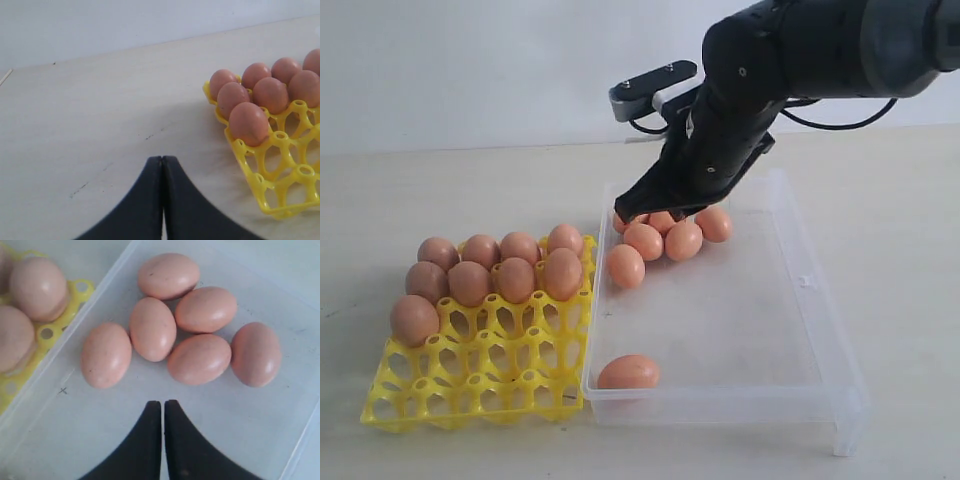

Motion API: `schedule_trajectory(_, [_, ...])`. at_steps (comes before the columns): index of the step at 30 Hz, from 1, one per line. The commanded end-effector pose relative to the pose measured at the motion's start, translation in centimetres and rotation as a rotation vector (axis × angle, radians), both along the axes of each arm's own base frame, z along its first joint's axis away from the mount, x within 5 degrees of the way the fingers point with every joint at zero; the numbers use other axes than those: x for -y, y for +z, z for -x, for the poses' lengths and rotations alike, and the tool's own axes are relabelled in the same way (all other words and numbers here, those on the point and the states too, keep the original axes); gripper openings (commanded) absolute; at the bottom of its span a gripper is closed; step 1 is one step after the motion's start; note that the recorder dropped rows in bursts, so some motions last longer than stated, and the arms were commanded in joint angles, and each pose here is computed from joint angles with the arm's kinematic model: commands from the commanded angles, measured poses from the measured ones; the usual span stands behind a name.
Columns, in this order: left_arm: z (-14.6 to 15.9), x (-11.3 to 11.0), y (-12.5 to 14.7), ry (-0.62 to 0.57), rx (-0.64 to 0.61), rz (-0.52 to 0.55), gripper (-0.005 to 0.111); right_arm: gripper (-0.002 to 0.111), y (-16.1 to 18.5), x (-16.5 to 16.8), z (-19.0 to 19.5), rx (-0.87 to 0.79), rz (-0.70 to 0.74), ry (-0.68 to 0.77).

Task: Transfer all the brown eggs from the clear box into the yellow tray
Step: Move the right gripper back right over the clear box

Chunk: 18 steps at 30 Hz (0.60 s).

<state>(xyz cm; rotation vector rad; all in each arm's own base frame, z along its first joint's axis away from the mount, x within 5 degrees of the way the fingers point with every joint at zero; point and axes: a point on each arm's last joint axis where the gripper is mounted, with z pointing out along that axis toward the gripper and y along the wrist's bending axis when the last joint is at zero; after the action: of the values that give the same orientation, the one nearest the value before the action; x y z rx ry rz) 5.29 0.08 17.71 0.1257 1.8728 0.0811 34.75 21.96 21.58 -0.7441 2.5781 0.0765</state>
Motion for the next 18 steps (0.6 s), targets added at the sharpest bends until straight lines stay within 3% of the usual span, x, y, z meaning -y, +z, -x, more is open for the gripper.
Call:
schedule_trajectory(1, [0.0,0.0,0.2,-0.004,0.016,0.009,0.000,0.017,-1.9,0.9,-1.8,-0.030,-0.049,-0.033])
schedule_trajectory(9, [0.0,0.0,0.2,-0.004,0.016,0.009,0.000,0.047,-3.8,1.7,-5.5,-0.072,-0.063,-0.109])
schedule_trajectory(18, [0.0,0.0,0.2,-0.004,0.016,0.009,0.000,0.049,-4.6,2.0,-8.6,-0.059,-0.048,-0.134])
